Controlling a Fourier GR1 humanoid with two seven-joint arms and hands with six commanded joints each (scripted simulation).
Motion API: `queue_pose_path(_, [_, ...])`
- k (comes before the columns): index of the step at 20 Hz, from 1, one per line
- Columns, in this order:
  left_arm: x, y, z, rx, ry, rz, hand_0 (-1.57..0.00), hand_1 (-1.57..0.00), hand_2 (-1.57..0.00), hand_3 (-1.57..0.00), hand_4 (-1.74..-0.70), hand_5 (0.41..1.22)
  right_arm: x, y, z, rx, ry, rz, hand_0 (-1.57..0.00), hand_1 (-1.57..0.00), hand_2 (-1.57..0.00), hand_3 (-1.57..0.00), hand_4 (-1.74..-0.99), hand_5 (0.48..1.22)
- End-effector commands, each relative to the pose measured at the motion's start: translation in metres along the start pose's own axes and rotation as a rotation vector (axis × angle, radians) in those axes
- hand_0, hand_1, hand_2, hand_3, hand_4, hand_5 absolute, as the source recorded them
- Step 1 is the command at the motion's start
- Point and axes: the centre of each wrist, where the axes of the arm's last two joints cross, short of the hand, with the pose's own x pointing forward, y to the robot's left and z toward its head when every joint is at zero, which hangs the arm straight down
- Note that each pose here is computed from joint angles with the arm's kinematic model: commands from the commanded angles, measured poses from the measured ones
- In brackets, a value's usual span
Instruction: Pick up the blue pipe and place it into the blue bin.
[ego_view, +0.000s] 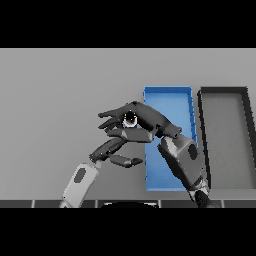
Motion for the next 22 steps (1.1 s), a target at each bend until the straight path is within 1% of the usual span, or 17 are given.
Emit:
queue_pose_path(1, [0.001, 0.0, 0.002, -0.001, -0.006, -0.001, 0.0, 0.0, 0.0, 0.0, -0.95, 0.474, 0.013, -0.008, -0.002, -0.022, -0.034, 0.002, -1.57, -1.57, -1.57, -1.57, -1.497, 1.221])
queue_pose_path(2, [0.002, 0.003, 0.002, 0.0, -0.014, -0.006, 0.0, 0.0, 0.0, 0.0, -0.95, 0.473, 0.024, -0.018, -0.006, -0.07, -0.061, 0.01, -1.57, -1.57, -1.57, -1.57, -1.497, 1.221])
queue_pose_path(4, [-0.001, 0.001, 0.007, -0.004, -0.031, -0.014, 0.0, 0.0, 0.0, 0.0, -0.95, 0.468, 0.04, -0.035, -0.005, -0.161, -0.092, 0.038, -1.57, -1.57, -1.57, -1.57, -1.498, 1.221])
queue_pose_path(6, [0.003, 0.001, 0.011, 0.004, -0.043, -0.013, 0.0, 0.0, 0.0, 0.0, -0.95, 0.466, 0.046, -0.055, -0.002, -0.228, -0.078, 0.083, -1.57, -1.57, -1.57, -1.57, -1.498, 1.221])
queue_pose_path(8, [0.004, 0.005, 0.013, 0.017, -0.024, -0.013, 0.0, 0.0, 0.0, 0.0, -0.95, 0.47, 0.042, -0.073, 0.006, -0.328, -0.036, 0.12, -1.57, -1.57, -1.57, -1.57, -1.498, 1.221])
queue_pose_path(9, [0.004, 0.002, 0.013, 0.014, -0.015, -0.011, 0.0, 0.0, 0.0, 0.0, -0.95, 0.472, 0.038, -0.083, 0.012, -0.371, -0.007, 0.125, -1.57, -1.57, -1.57, -1.57, -1.498, 1.221])
queue_pose_path(10, [0.001, 0.006, 0.014, 0.02, -0.004, -0.014, 0.0, 0.0, 0.0, 0.0, -0.95, 0.474, 0.036, -0.091, 0.02, -0.41, 0.025, 0.121, -1.57, -1.57, -1.57, -1.57, -1.499, 1.221])
queue_pose_path(12, [0.002, 0.008, 0.013, 0.023, -0.015, -0.014, 0.0, 0.0, 0.0, 0.0, -0.95, 0.472, 0.023, -0.101, 0.033, -0.479, 0.099, 0.128, -1.57, -1.57, -1.57, -1.57, -1.499, 1.221])
queue_pose_path(14, [0.003, 0.006, 0.013, 0.019, -0.031, -0.013, 0.0, 0.0, 0.0, 0.0, -0.94, 0.467, 0.012, -0.108, 0.045, -0.526, 0.155, 0.134, -1.57, -1.57, -1.57, -1.57, -1.499, 1.221])
queue_pose_path(16, [0.005, 0.008, 0.012, 0.029, -0.037, -0.013, 0.0, 0.0, 0.0, 0.0, -0.94, 0.463, -0.011, -0.109, 0.061, -0.574, 0.236, 0.123, -1.57, -1.57, -1.57, -1.57, -1.499, 1.221])
queue_pose_path(17, [0.001, 0.006, 0.013, 0.027, -0.031, -0.011, 0.0, 0.0, 0.0, 0.0, -0.94, 0.462, -0.02, -0.11, 0.068, -0.602, 0.281, 0.122, -1.57, -1.57, -1.57, -1.57, -1.499, 1.221])
queue_pose_path(18, [0.001, 0.007, 0.011, 0.024, -0.025, -0.014, 0.0, 0.0, 0.0, 0.0, -0.94, 0.46, -0.025, -0.113, 0.076, -0.63, 0.313, 0.126, -1.57, -1.57, -1.57, -1.57, -1.5, 1.221])
queue_pose_path(19, [0.001, 0.003, 0.01, 0.024, -0.027, -0.016, 0.0, 0.0, 0.0, 0.0, -0.93, 0.46, -0.036, -0.114, 0.082, -0.649, 0.359, 0.118, -1.57, -1.57, -1.57, -1.57, -1.5, 1.221])
queue_pose_path(22, [0.003, 0.008, 0.011, 0.042, -0.043, -0.028, 0.0, 0.0, 0.0, 0.0, -0.93, 0.463, -0.062, -0.11, 0.104, -0.717, 0.478, 0.093, -1.57, -1.57, -1.57, -1.57, -1.5, 1.221])
